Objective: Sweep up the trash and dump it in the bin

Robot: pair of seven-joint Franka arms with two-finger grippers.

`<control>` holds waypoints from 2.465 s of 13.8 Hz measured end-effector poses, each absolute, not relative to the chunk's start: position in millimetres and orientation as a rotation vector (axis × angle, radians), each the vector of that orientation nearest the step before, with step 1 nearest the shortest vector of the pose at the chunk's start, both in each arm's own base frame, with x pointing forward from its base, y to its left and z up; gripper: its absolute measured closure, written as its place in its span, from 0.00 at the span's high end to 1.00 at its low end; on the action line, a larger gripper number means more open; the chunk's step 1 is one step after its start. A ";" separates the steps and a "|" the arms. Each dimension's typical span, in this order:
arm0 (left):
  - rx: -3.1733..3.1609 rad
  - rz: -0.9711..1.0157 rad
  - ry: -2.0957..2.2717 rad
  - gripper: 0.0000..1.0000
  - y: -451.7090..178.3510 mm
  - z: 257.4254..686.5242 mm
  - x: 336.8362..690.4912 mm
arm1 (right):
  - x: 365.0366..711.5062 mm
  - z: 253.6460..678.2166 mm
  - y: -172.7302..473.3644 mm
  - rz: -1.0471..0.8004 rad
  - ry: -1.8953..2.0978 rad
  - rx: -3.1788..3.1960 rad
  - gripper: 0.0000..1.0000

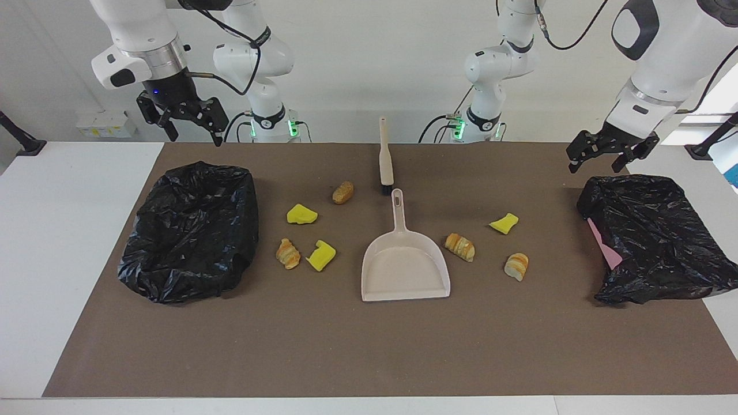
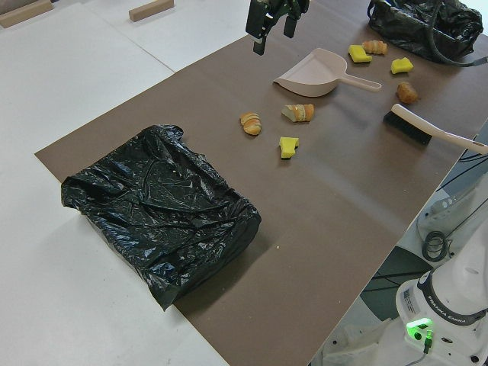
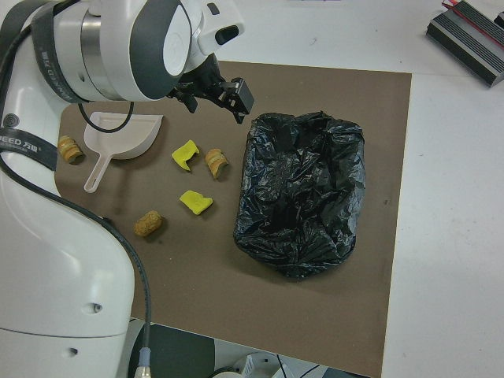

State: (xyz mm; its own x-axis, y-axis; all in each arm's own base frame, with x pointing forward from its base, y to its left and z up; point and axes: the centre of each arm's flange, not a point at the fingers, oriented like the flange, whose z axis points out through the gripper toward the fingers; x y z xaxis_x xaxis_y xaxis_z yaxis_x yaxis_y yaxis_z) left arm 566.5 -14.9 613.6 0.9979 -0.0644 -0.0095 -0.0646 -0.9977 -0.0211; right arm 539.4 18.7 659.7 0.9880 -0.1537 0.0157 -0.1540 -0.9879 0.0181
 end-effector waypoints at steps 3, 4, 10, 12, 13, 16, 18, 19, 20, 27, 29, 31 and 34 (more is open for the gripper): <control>-3.119 0.014 0.101 1.00 -14.9 613.6 566.5 | 538.8 660.5 18.6 0.025 -0.241 3.113 1.00; -3.119 0.014 0.101 1.00 -14.9 613.6 566.5 | 538.7 660.8 18.4 0.025 -0.242 3.113 1.00; -3.119 0.014 0.101 1.00 -14.9 613.6 566.5 | 538.7 661.1 10.6 0.026 -0.264 3.111 1.00; -3.119 0.014 0.101 1.00 -14.9 613.6 566.5 | 538.7 661.1 10.4 0.026 -0.265 3.111 1.00; -3.119 0.014 0.101 1.00 -14.9 613.6 566.5 | 538.7 661.1 10.4 0.026 -0.265 3.111 1.00; -3.118 0.013 0.113 1.00 -18.0 613.5 566.5 | 538.7 661.1 9.9 0.026 -0.266 3.111 1.00; -3.121 0.024 0.143 1.00 -26.5 610.1 565.9 | 538.7 661.1 8.1 0.026 -0.271 3.111 1.00; -3.129 0.038 0.166 1.00 -34.1 605.9 565.1 | 538.7 661.0 7.2 0.026 -0.274 3.111 1.00; -3.138 0.058 0.196 1.00 -44.9 599.8 563.9 | 538.7 660.9 6.8 0.025 -0.275 3.111 1.00; -3.089 0.063 0.657 1.00 -175.7 519.5 510.6 | 535.7 660.5 9.9 -0.001 -0.266 3.110 1.00; -3.087 0.072 0.746 1.00 -208.0 501.6 480.0 | 536.1 658.2 18.9 -0.005 -0.240 3.111 1.00; -3.113 0.072 0.796 1.00 -229.2 486.1 455.4 | 542.3 650.5 37.3 0.014 -0.193 3.116 1.00; -3.108 0.091 0.848 1.00 -268.2 461.2 414.3 | 561.5 620.0 92.4 0.055 -0.169 3.122 1.00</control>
